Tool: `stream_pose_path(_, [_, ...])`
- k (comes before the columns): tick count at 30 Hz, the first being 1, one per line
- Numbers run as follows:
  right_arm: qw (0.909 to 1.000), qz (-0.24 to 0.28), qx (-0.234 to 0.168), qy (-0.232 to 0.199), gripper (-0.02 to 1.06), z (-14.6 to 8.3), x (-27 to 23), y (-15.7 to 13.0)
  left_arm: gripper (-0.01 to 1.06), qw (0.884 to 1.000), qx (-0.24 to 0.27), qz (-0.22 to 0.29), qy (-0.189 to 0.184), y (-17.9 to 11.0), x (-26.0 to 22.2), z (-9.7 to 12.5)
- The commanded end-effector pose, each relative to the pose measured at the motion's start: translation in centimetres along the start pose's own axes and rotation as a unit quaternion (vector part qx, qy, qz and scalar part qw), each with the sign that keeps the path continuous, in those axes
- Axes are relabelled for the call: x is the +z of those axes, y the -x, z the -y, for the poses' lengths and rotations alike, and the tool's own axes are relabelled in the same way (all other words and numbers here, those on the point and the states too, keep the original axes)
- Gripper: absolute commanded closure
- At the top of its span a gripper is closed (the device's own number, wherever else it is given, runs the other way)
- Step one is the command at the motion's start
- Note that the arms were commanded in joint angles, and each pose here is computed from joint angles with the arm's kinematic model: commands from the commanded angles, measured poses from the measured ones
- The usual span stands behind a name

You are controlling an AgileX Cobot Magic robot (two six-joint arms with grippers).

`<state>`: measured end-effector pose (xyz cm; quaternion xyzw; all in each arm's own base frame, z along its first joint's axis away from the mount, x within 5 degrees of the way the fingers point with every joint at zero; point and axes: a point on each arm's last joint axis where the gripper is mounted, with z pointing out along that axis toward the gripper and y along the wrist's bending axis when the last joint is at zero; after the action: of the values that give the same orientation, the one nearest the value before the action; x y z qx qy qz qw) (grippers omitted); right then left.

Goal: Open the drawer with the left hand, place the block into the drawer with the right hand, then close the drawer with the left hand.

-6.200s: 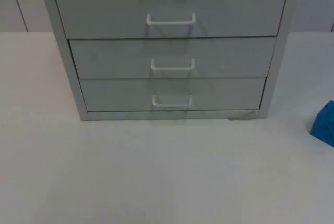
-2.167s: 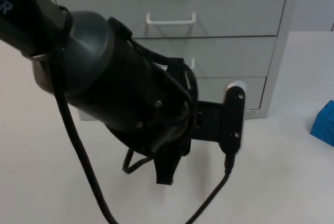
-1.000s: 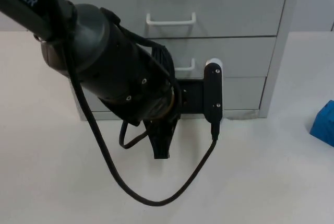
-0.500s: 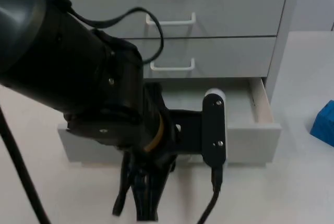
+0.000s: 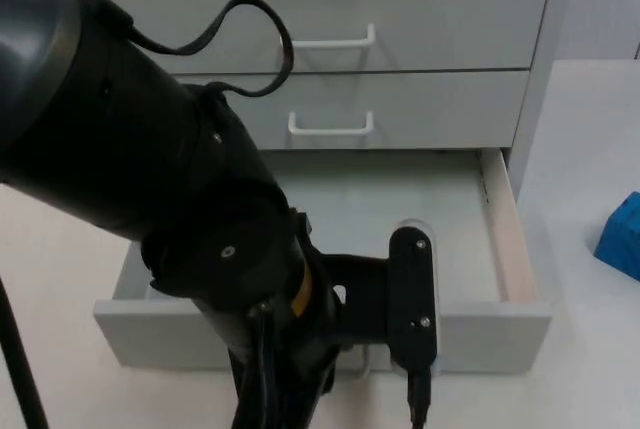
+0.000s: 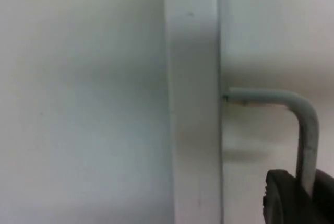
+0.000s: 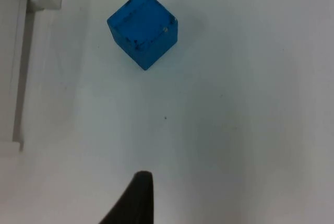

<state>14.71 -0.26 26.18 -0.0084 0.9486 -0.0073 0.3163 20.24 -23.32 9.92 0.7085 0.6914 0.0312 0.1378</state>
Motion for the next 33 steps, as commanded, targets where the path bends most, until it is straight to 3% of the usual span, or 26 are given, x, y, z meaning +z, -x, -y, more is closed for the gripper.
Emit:
stream_pose_path(1, [1.0,0.002,-0.002,-0.003,-0.01,0.1,0.0,-0.1,1.03,0.999,-0.031,-0.011,-0.021,-0.2,0.1,0.7])
stream_pose_path(11, [1.0,0.003,-0.002,-0.003,-0.01,0.1,0.0,-0.1,0.47,0.998,-0.051,0.001,-0.022,0.0,-0.1,0.7])
stream_pose_path(20, [1.0,0.005,-0.002,-0.003,-0.01,0.1,0.0,0.0,0.43,0.991,-0.121,0.046,-0.021,0.7,-5.0,0.2])
stream_pose_path(33, [1.0,0.005,-0.002,-0.003,-0.01,0.1,0.0,0.0,0.43,0.986,-0.142,0.088,0.005,-0.7,-13.2,0.3])
